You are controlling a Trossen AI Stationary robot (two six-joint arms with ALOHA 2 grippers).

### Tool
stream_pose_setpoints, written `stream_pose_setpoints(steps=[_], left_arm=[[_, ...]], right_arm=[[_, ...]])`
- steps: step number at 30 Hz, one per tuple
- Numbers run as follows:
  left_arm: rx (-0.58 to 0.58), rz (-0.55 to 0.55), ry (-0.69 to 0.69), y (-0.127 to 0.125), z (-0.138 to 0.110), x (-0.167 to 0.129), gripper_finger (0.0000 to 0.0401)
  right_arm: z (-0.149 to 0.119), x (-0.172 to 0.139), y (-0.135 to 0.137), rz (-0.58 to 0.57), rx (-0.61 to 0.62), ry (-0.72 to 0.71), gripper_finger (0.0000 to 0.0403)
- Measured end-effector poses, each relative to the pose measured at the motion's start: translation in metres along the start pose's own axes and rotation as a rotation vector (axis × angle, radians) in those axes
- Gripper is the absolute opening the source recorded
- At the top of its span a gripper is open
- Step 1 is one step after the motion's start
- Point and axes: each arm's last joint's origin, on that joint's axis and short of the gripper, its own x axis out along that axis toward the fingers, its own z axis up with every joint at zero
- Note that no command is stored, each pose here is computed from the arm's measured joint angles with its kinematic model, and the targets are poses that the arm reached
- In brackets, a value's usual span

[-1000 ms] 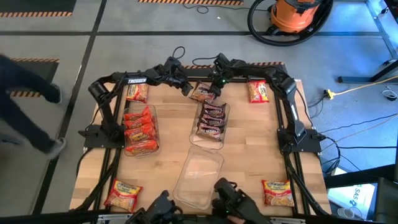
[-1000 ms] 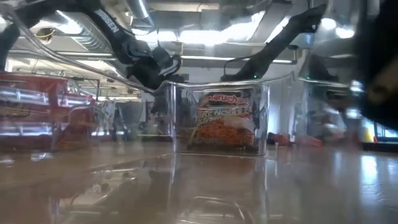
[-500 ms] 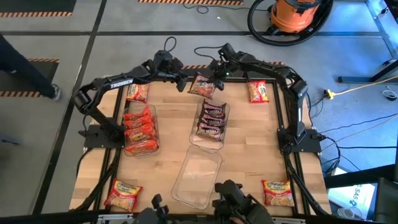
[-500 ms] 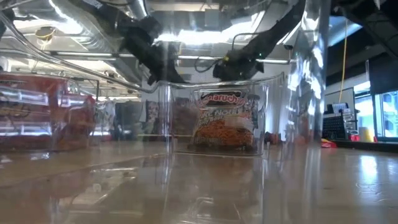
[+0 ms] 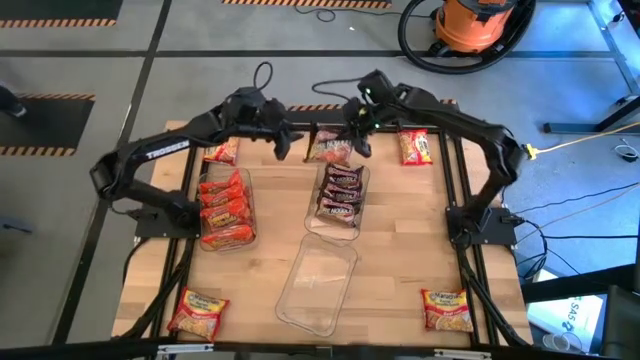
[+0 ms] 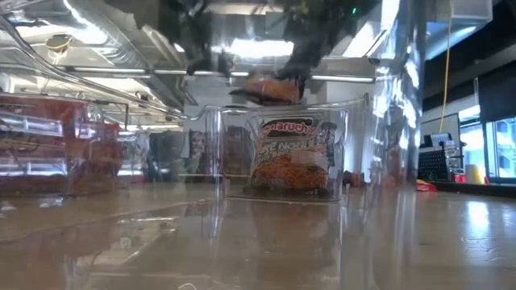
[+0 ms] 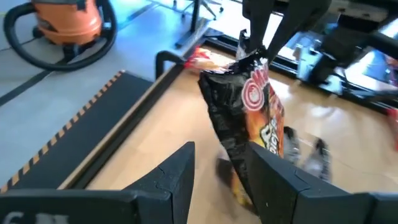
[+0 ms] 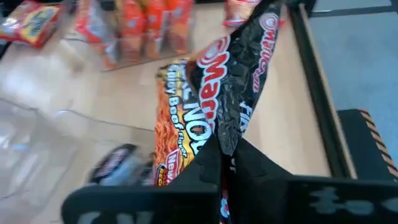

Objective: Sort Maruchan noodles
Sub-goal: Put the black noodle pack into the top right transparent bin

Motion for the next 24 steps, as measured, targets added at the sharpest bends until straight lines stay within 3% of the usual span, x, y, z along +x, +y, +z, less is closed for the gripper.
stream_pose_setpoints(steps=[6,13,18,24], left_arm=[[0.035,-0.048,-0.017,-0.033,0.003,-0.017,0.0136],[0.072,-0.071,0.002,-0.068,-0.003,-0.020,0.0155],[0.102,-0.065,0.028,-0.092,-0.011,-0.018,0.0189],[0.122,0.052,0.017,-0.098,-0.013,-0.017,0.0226]], right_arm=[[0.019,-0.004,0.068,0.047,-0.030,0.055,0.0002],[0.031,0.003,0.143,-0.002,-0.086,0.102,0.0001],[0.026,0.008,0.168,-0.102,-0.047,0.190,0.0000],[0.018,-0.002,0.170,-0.204,0.012,0.269,0.0000]])
